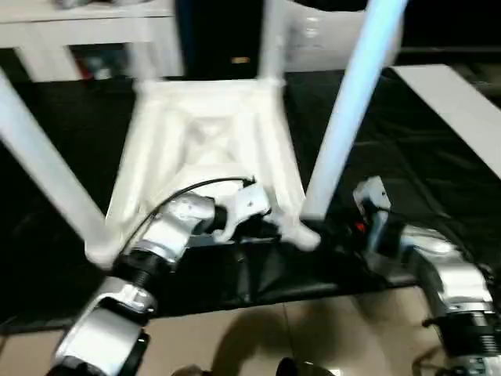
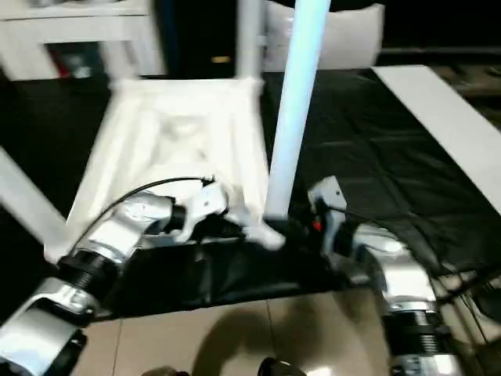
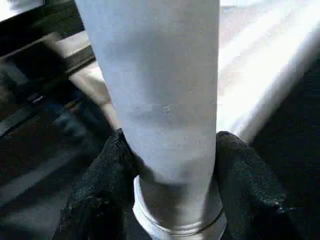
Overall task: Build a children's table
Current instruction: Rotate leg to tighten
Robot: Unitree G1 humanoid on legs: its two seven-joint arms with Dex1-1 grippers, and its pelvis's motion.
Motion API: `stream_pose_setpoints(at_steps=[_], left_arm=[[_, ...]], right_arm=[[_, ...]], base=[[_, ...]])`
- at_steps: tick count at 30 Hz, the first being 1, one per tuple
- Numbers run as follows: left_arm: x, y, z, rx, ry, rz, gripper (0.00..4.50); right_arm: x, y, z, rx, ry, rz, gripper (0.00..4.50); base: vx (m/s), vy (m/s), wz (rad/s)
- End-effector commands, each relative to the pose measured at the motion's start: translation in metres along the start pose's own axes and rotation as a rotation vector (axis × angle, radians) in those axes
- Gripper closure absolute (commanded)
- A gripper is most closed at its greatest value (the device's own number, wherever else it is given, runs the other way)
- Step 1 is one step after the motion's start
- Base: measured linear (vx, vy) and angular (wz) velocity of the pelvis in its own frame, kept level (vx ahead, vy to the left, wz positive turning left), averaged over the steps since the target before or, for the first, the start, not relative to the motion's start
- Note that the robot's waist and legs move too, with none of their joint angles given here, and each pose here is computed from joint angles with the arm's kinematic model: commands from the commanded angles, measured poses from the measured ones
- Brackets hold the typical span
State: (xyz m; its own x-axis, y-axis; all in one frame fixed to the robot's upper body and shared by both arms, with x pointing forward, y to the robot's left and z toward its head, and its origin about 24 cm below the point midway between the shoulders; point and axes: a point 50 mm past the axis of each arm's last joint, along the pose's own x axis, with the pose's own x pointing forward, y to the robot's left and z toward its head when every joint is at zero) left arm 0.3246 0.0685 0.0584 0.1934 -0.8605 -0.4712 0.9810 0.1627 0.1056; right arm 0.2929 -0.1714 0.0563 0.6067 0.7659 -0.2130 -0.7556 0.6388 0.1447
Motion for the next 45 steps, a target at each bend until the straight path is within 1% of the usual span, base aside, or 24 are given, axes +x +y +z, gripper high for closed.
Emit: stream_pose_setpoints(at_steps=[1,5,9,11,12,14,15,16,17,20,23,24,25,26,28,30,33,34,35,36,38,40,41,45], left_arm=[[0.034,-0.012,0.033,0.000,-0.108,-0.006,4.50],[0.053,-0.011,0.047,-0.054,-0.116,0.122,4.50],[0.060,-0.013,0.054,-0.062,-0.125,0.161,4.50],[0.061,-0.014,0.055,-0.056,-0.124,0.158,4.50],[0.060,-0.015,0.054,-0.045,-0.120,0.154,4.50],[0.057,-0.015,0.052,-0.024,-0.109,0.140,4.50],[0.056,-0.014,0.051,-0.011,-0.106,0.136,4.50],[0.051,-0.013,0.046,0.020,-0.089,0.124,4.50],[0.051,-0.013,0.046,0.020,-0.089,0.124,4.50],[0.038,-0.010,0.035,0.070,-0.067,0.092,4.50],[0.023,-0.006,0.024,0.128,-0.053,0.053,4.50],[0.017,-0.006,0.021,0.181,-0.054,0.025,4.50],[0.012,-0.006,0.018,0.217,-0.061,-0.008,4.50],[0.012,-0.006,0.018,0.217,-0.061,-0.008,4.50],[0.004,-0.004,0.011,0.232,-0.038,-0.029,4.50],[-0.002,-0.001,0.006,0.230,-0.022,-0.023,4.50],[-0.012,0.002,0.006,0.178,-0.085,-0.002,4.50],[-0.015,0.003,0.007,0.167,-0.114,0.002,4.23],[-0.018,0.003,0.008,0.157,-0.138,0.014,4.23],[-0.021,0.004,0.009,0.151,-0.168,0.029,4.07],[-0.027,0.004,0.016,0.108,-0.279,0.094,3.93],[-0.040,0.004,0.018,0.014,-0.388,0.223,3.82],[-0.041,0.004,0.017,-0.005,-0.394,0.246,3.74],[-0.051,0.001,0.002,-0.141,-0.382,0.546,3.42]], right_arm=[[0.032,0.018,0.003,0.022,0.004,-0.032,2.51],[0.048,0.022,0.004,0.106,0.032,-0.230,2.52],[0.054,0.025,0.007,0.133,0.022,-0.282,2.52],[0.054,0.025,0.008,0.110,0.011,-0.304,1.98],[0.052,0.025,0.007,0.101,0.008,-0.307,1.85],[0.048,0.023,0.007,0.098,-0.001,-0.311,1.83],[0.046,0.022,0.007,0.093,-0.005,-0.317,1.66],[0.037,0.019,0.006,0.069,-0.014,-0.330,1.42],[0.037,0.019,0.006,0.069,-0.014,-0.330,1.42],[0.017,0.014,0.006,0.018,-0.024,-0.317,1.20],[-0.008,0.016,0.007,0.031,-0.029,-0.234,0.88],[-0.020,0.016,0.009,0.022,-0.037,-0.215,0.88],[-0.028,0.017,0.010,0.014,-0.042,-0.198,0.63],[-0.028,0.017,0.010,0.014,-0.042,-0.198,0.63],[-0.042,0.018,0.012,-0.007,-0.053,-0.176,0.50],[-0.049,0.020,0.012,-0.021,-0.069,-0.168,0.24],[-0.052,0.024,0.010,-0.044,-0.059,-0.214,0.04],[-0.052,0.025,0.009,-0.039,-0.046,-0.232,0.01],[-0.052,0.027,0.008,-0.030,-0.048,-0.236,0.01],[-0.052,0.029,0.007,-0.023,-0.050,-0.238,0.00],[-0.052,0.035,0.007,0.004,-0.077,-0.240,0.00],[-0.053,0.044,0.003,0.017,-0.085,-0.236,0.00],[-0.054,0.045,0.003,0.014,-0.084,-0.236,0.00],[-0.054,0.050,0.001,0.018,-0.102,-0.293,0.00]], base=[[0.000,0.000,0.00],[0.000,0.000,0.00],[0.000,0.000,0.00],[0.000,0.000,0.00],[0.000,0.000,0.00],[0.000,0.000,0.00],[0.000,0.000,0.00],[0.000,0.000,0.00],[0.000,0.000,0.00],[0.000,0.000,0.00],[0.000,0.000,0.00],[0.000,0.000,0.00],[0.000,0.000,0.00],[0.000,0.000,0.00],[0.000,0.000,0.00],[0.000,0.000,0.00],[0.000,0.000,0.00],[0.000,0.000,0.00],[0.000,0.000,0.00],[0.000,0.000,0.00],[0.000,0.000,0.00],[0.000,0.000,0.00],[0.000,0.000,0.00],[0.000,0.000,0.00]])
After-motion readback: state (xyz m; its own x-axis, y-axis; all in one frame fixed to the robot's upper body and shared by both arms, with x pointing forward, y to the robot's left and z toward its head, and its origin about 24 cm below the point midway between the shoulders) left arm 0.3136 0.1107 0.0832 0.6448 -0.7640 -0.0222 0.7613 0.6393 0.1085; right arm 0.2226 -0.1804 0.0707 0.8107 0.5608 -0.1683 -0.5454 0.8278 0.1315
